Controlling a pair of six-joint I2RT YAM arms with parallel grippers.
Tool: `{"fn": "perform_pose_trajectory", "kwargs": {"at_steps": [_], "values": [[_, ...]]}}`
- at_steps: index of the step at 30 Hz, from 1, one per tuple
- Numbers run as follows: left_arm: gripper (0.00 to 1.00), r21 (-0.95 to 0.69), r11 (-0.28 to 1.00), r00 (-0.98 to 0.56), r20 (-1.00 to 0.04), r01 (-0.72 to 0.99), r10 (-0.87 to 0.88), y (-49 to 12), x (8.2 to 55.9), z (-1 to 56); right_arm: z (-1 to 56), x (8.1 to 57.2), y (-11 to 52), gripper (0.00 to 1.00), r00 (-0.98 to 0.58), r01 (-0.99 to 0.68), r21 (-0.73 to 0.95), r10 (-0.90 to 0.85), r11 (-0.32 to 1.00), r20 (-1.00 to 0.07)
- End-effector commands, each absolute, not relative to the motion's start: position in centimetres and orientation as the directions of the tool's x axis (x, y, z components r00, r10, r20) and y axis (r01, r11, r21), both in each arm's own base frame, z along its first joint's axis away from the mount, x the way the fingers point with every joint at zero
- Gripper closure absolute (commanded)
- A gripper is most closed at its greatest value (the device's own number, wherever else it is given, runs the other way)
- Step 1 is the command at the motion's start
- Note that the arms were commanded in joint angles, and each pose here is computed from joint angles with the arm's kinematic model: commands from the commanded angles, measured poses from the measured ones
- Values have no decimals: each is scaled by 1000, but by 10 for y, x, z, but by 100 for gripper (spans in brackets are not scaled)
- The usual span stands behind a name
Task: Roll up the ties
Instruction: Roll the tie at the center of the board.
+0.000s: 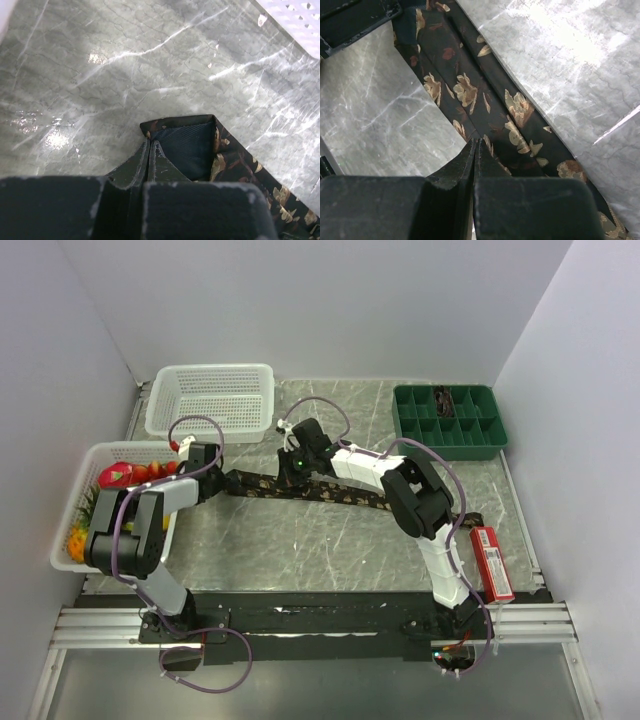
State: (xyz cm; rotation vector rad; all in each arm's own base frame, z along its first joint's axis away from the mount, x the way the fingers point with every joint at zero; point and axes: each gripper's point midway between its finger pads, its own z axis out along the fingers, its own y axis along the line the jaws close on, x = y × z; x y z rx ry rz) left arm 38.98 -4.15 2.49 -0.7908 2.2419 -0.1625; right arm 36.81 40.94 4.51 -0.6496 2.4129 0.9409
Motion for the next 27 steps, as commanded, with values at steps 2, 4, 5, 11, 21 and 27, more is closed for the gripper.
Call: {"fn": "perform_pose_trajectory", "kwargs": {"at_steps": [2,4,5,11,21,27], "values": [[99,-344,850,-528,-671,-400,-520,-54,400,58,92,376,418,100,-739,-602,516,-180,610,-650],[99,-333,868,-518,-703,-368,-488,-60,400,70,91,377,421,100,-749,-590,534,-162,606,-643],[99,-334,872,-510,-713,-357,-482,-62,401,74,92,376,423,100,-750,-590,541,-159,599,-642],[99,-330,899,-467,-771,-290,-433,-73,401,105,84,379,429,100,-770,-569,567,-144,596,-622],[99,-368,925,-452,-813,-91,-367,-107,394,141,60,382,431,100,-796,-530,556,-149,641,-587],[99,-401,914,-484,-813,62,-324,-150,386,145,49,384,429,100,-809,-505,537,-154,676,-567]]}}
